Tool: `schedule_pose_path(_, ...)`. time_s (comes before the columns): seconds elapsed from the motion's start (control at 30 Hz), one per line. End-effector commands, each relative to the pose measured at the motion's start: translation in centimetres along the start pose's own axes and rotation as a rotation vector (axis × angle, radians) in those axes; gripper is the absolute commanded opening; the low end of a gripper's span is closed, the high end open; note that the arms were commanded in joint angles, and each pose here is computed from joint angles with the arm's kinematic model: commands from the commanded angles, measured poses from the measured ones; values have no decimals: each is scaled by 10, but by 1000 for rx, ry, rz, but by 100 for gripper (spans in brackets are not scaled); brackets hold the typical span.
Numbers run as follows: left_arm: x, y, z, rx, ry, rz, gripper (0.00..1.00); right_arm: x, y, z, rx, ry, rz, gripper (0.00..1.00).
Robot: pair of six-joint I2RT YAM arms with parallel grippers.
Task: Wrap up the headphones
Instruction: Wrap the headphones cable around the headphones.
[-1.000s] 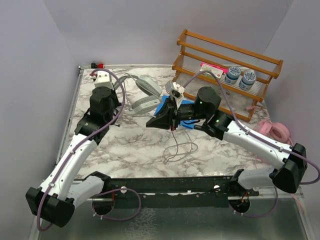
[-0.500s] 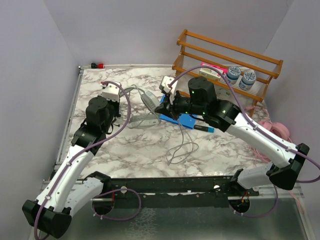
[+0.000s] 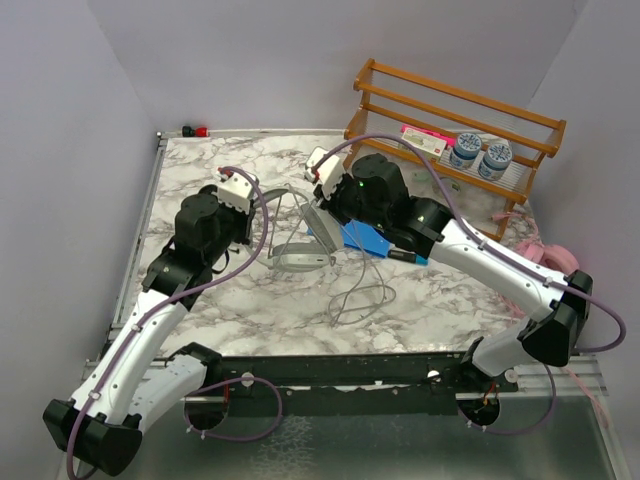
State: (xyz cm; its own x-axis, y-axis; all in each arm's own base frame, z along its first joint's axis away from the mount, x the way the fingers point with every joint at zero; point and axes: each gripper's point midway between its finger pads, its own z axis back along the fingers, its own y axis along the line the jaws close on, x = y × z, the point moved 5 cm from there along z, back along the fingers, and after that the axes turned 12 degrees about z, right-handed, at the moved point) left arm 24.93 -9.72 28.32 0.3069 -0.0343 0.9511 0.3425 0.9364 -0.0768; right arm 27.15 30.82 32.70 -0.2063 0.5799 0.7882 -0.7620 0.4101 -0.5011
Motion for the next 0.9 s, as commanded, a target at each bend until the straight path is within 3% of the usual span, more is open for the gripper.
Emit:
schedule_pose_path(0.0,4,-14,13,-112,26,-18,0,-3,-52,-1,-277,2,-22,8)
schedule_pose_path(0.3,7,-20,17,-148,21,-3,0,-48,-72,-16,-302,55,-113,9)
schedule_pose_path(0.7,34,-58,34,-414,-13,99,0,-101,-69,-37,-83,-80,-327,3)
schedule_pose_path(0.87,53,-69,34,-437,15,304,0,-107,-52,-41,-1,-138,-352,3)
